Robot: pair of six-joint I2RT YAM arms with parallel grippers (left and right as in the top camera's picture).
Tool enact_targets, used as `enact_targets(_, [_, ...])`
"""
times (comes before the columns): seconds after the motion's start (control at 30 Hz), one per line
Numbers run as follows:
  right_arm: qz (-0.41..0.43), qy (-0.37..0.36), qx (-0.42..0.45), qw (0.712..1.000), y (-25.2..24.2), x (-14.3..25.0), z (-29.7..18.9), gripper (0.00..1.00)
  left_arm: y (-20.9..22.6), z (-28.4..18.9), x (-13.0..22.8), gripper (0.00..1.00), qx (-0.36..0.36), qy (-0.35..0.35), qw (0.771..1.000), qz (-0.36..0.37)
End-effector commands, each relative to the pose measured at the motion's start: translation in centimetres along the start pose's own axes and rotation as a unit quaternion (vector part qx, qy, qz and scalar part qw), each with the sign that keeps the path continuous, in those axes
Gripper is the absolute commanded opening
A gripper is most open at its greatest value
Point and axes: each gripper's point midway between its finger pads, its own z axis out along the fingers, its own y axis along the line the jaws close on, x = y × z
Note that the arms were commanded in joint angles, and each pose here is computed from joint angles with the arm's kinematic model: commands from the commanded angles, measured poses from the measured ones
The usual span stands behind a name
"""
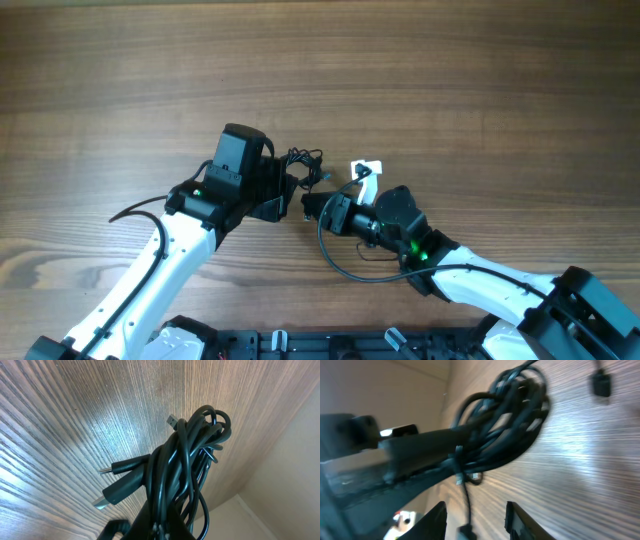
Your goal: Untangle cables
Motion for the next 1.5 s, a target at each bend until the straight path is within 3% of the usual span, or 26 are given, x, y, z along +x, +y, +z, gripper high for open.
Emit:
enact_targets(0.0, [-0.005, 0.032, -0.036, 0.999, 1.8, 0.9, 0.0, 0.24, -0.2, -0.2, 0.4, 0.04, 0.002, 0.009, 1.000, 0.004])
enact_targets(0.1, [-0.006, 0.042, -0.041, 0.998, 1.9, 1.3, 0.0, 0.07, -0.1, -0.2, 0.4, 0.04, 0.002, 0.008, 0.999, 0.031])
enact_targets(0.4, [-0.035, 0.071, -0.059, 0.995, 2.4, 2.3, -0.2, 0.05, 0.0, -0.2, 0.1, 0.04, 0.001, -0.001, 0.999, 0.046])
enact_targets(0.47, [-0.031, 0.073, -0.057, 0.995, 2.3, 2.3, -0.2, 0.50, -0.1, -0.2, 0.1, 0.04, 0.001, -0.001, 0.999, 0.041])
enact_targets(0.6, [-0.030, 0.059, -0.045, 0.997, 1.9, 1.9, -0.1, 0.60, 0.0, -0.2, 0.2, 0.04, 0.001, 0.001, 1.000, 0.025])
enact_targets(0.73, [-0.025, 0.036, -0.024, 0.999, 0.9, 1.1, 0.3, 0.60, 0.2, -0.2, 1.1, 0.04, -0.005, 0.027, 1.000, 0.010])
enact_targets(0.93, [0.027, 0.031, -0.035, 0.999, 1.2, 1.0, 0.7, 0.44, 0.3, -0.2, 1.5, 0.04, -0.009, 0.039, 0.999, -0.006])
enact_targets(1.0, [0.038, 0.039, -0.039, 0.998, 1.3, 1.2, 0.6, 0.29, 0.3, -0.2, 1.5, 0.04, -0.010, 0.040, 0.999, -0.012])
enact_targets(1.17, [0.049, 0.054, -0.047, 0.996, 1.7, 1.7, 0.6, 0.07, 0.3, -0.3, 1.6, 0.04, -0.010, 0.042, 0.999, -0.013])
enact_targets(1.37, [0.041, 0.077, -0.059, 0.994, 2.1, 2.4, 0.4, 0.05, 0.3, -0.2, 1.5, 0.04, -0.009, 0.040, 0.999, -0.014])
enact_targets(1.47, [-0.007, 0.083, -0.068, 0.994, 2.2, 2.5, 0.2, 0.04, 0.0, -0.2, 0.3, 0.04, 0.000, 0.004, 1.000, 0.020])
